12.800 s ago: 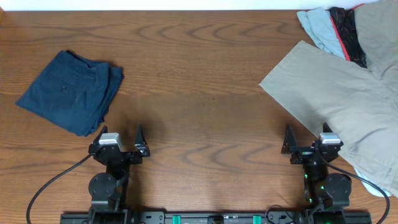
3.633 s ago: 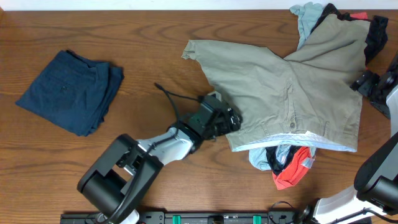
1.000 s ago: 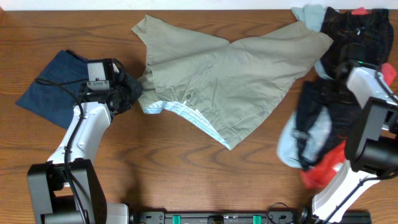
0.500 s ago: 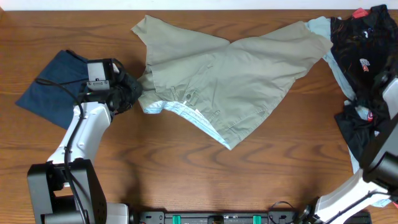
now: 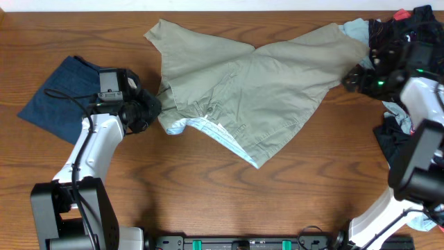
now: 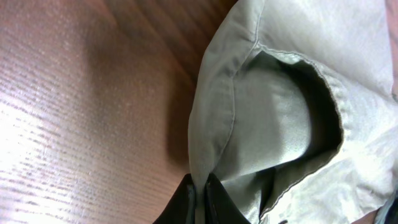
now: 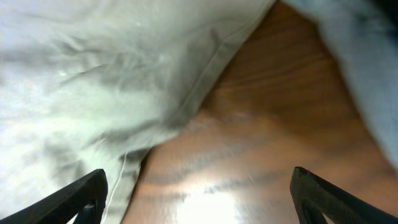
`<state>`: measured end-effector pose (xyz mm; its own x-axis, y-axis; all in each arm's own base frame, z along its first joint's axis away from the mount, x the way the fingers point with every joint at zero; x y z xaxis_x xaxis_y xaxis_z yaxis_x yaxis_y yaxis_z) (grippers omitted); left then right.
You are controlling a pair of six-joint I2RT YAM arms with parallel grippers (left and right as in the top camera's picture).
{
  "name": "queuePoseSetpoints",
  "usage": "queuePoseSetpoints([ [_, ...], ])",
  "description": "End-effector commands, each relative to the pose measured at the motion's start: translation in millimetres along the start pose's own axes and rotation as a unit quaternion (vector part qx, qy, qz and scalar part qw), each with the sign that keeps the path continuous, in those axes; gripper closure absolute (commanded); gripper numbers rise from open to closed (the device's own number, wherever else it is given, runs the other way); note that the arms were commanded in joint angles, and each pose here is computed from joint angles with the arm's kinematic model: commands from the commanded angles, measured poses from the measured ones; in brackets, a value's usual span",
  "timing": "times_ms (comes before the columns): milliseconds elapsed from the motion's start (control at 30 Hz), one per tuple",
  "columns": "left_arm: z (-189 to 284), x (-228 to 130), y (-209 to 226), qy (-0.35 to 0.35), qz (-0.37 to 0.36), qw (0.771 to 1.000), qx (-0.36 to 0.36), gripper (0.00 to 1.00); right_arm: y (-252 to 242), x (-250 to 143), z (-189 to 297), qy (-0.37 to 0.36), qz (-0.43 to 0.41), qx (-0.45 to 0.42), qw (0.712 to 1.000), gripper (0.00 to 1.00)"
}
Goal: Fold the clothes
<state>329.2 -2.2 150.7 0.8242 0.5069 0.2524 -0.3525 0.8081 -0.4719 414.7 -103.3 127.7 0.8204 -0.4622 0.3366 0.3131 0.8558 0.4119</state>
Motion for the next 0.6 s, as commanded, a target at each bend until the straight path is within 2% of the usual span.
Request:
queuePoseSetpoints([
  [0, 3.9, -0.8, -0.7, 0.003, -0.011, 1.0, -0.003, 0.93, -0.8, -4.3, -27.7, 0.011, -0.029, -0.014, 0.999, 0.07],
  [167, 3.9, -3.7, 0.8, 0.012, -0.008, 1.0, 0.002, 0.93, 0.0, 5.8, -52.6, -0.023, -0.075, 0.015, 0.997, 0.07],
  [233, 3.9, -5.5, 1.7, 0.018, -0.006, 1.0, 0.005, 0.93, 6.1, 8.6, -58.0, -0.028, -0.072, 0.045, 0.996, 0.1],
  [300, 3.9, -7.2, 2.6, 0.023, -0.004, 1.0, 0.008, 0.94, 12.6, 9.2, -59.1, -0.028, -0.064, 0.065, 0.995, 0.25],
  [500, 4.7, -15.2, 6.5, 0.048, -0.005, 0.999, 0.02, 0.94, 10.2, -8.8, -61.0, 0.023, -0.074, 0.04, 0.996, 0.93],
  [533, 5.0, -17.5, 7.6, 0.055, -0.007, 0.998, 0.023, 0.94, 5.6, -13.1, -60.1, 0.036, -0.079, 0.027, 0.996, 0.99],
  [567, 5.3, -19.2, 8.5, 0.061, -0.01, 0.998, 0.026, 0.94, 0.7, -16.4, -58.9, 0.045, -0.086, 0.015, 0.995, 0.99],
])
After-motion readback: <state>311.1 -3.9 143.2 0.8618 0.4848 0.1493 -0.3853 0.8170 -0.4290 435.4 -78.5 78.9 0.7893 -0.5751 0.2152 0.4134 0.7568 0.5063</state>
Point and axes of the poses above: each gripper's point midway between its finger pads, its own z axis back along the fingers, its own y axis along the line the jaws close on, x = y × z, the point moved 9 cm from there along z, back along the fingers, and after that the axes turned 13 degrees about -z, right-handed, at the moved point
